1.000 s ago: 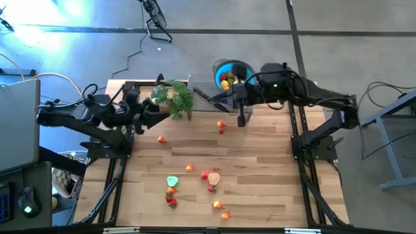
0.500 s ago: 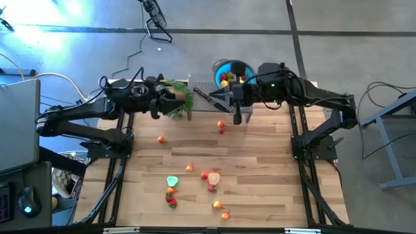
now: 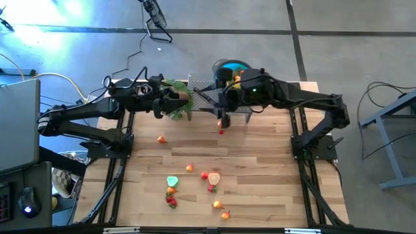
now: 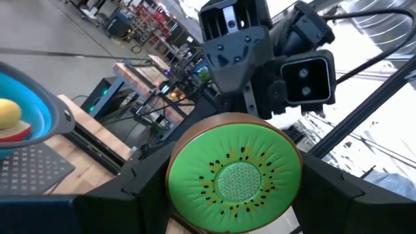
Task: Pick & Place Fruit
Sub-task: Put the brown kiwi in the blue bowl on the shelf
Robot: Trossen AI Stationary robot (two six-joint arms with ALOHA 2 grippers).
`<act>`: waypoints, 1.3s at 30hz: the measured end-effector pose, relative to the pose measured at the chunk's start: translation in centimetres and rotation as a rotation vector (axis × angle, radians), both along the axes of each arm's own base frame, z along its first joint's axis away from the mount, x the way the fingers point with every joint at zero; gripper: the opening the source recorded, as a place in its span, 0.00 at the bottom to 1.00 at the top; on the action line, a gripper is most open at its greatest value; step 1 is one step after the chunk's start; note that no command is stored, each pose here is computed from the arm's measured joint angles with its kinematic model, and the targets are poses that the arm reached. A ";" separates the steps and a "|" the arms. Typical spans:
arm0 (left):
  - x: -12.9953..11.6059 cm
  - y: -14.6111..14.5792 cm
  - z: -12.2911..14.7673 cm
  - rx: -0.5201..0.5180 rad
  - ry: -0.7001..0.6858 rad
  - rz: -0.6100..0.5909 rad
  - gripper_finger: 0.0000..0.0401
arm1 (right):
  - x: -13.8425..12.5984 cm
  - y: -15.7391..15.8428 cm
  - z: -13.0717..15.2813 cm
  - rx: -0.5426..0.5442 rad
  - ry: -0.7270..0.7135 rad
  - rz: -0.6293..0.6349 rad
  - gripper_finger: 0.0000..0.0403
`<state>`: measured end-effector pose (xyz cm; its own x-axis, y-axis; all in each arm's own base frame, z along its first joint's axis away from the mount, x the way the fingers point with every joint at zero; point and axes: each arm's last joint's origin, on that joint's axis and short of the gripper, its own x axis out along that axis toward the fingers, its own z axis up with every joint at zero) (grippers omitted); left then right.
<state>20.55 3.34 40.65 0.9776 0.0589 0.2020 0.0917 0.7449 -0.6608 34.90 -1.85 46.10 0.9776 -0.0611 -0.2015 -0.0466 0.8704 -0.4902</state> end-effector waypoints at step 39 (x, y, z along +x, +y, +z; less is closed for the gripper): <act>1.6 0.2 -0.5 -0.046 -0.009 -0.048 0.60 | 4.6 0.2 -2.1 -0.053 -0.100 0.008 0.90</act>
